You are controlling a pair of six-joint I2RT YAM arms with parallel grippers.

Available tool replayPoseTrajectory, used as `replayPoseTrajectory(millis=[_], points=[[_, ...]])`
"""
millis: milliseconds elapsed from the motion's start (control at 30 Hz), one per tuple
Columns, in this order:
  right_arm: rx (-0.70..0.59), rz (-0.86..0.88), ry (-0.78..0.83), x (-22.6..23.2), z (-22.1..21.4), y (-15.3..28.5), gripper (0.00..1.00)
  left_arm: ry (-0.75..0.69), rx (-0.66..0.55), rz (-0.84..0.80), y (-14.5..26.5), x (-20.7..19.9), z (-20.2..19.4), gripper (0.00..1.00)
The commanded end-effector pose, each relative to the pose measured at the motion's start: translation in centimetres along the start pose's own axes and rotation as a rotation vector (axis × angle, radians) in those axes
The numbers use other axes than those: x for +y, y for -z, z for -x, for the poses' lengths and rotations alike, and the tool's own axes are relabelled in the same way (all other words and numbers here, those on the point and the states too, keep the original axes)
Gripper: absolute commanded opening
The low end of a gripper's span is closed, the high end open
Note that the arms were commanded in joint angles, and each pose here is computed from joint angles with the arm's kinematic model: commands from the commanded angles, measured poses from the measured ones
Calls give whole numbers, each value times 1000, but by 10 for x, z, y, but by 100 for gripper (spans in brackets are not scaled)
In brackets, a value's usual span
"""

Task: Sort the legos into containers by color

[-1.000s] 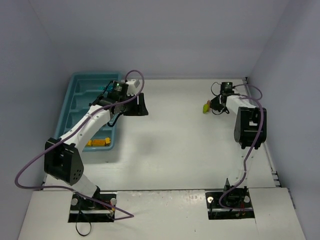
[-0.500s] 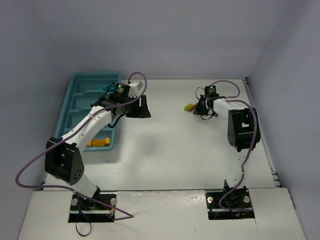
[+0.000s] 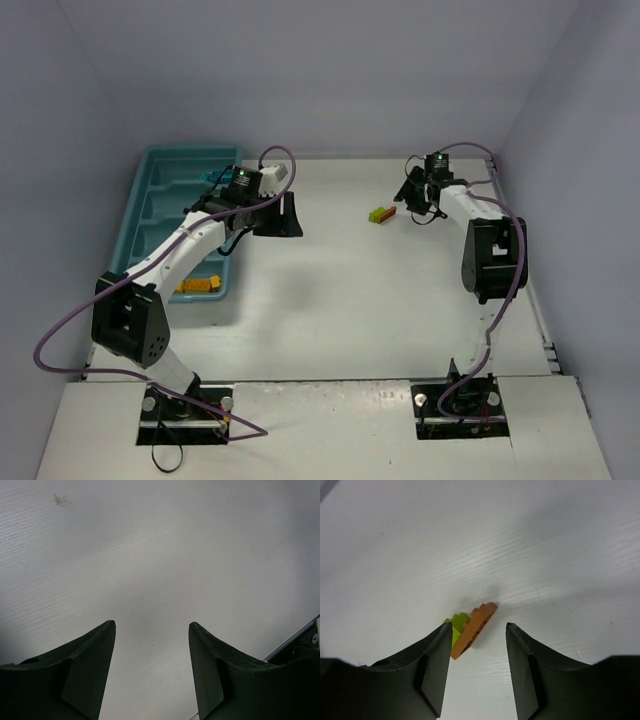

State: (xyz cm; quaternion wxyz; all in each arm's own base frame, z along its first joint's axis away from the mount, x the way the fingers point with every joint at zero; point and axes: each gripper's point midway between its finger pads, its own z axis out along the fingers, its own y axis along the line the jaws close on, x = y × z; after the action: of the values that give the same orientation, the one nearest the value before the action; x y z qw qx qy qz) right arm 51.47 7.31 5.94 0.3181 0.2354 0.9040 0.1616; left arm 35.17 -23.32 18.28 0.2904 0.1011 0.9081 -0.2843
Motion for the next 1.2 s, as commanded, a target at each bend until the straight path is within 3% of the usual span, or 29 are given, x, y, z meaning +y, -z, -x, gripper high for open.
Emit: replayPoseTrajectory(millis=[0, 800, 933, 1033, 1167], points=[[-101, 37, -33, 29, 42, 15, 43, -41, -57, -40, 5, -14, 15, 54], [94, -18, -127, 18, -27, -23, 45, -42, -38, -34, 1, -13, 9, 54], [118, -31, -140, 12, -37, -28, 39, -43, -33, -34, 0, -14, 7, 54], [119, -37, -130, 11, -39, -29, 28, -45, -39, -33, 2, -14, 8, 54], [111, 8, -103, 21, -37, -24, 5, -61, -53, -40, 3, -17, 10, 54]])
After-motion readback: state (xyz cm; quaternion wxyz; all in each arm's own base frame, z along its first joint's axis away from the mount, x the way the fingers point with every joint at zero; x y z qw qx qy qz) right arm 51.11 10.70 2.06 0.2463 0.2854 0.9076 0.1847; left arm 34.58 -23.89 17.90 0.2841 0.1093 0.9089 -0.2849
